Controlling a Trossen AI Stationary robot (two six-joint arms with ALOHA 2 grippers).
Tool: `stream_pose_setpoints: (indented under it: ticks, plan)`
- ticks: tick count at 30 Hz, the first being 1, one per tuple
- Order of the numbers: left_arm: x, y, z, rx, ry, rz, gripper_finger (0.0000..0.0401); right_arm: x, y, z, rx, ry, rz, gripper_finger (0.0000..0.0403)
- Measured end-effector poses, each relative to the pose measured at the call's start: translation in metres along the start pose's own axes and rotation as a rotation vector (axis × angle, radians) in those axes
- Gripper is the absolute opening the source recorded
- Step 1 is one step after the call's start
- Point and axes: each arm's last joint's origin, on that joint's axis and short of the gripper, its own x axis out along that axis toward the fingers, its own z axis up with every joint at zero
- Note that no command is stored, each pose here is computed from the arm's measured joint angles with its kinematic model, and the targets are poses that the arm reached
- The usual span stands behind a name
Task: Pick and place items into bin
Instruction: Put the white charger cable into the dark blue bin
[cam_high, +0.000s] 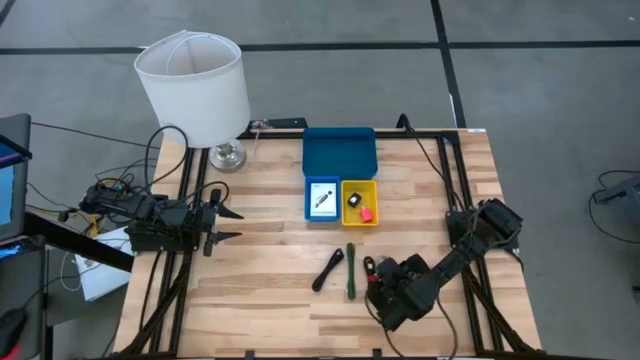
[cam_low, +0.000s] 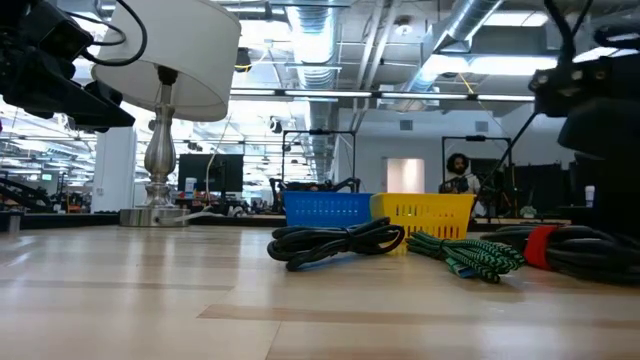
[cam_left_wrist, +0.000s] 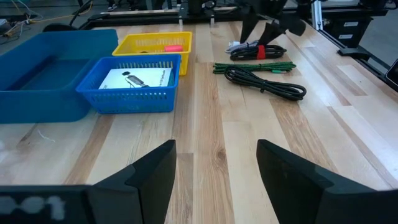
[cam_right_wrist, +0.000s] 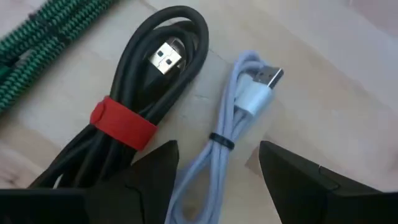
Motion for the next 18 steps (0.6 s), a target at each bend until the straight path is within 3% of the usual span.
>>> stream_pose_setpoints:
  ticks: [7, 11, 16, 18]
  plan:
    - [0.000, 0.000, 0.000, 0.000, 0.000, 0.000, 0.0212, 0.015, -0.010, -0.010, 0.109, -0.050, 0.040, 0.0204]
    - [0.000, 0.000, 0.000, 0.000, 0.000, 0.000, 0.0212, 0.016, -0.010, -0.011, 0.156, -0.084, 0.048, 0.0143]
    - [0.000, 0.000, 0.000, 0.000, -0.001, 0.000, 0.0212, 0.018, -0.008, -0.008, 0.248, -0.202, 0.073, 0.0032]
    - [0.000, 0.000, 0.000, 0.000, 0.000, 0.000, 0.0212, 0.020, -0.009, -0.005, 0.275, -0.270, 0.074, 0.0024]
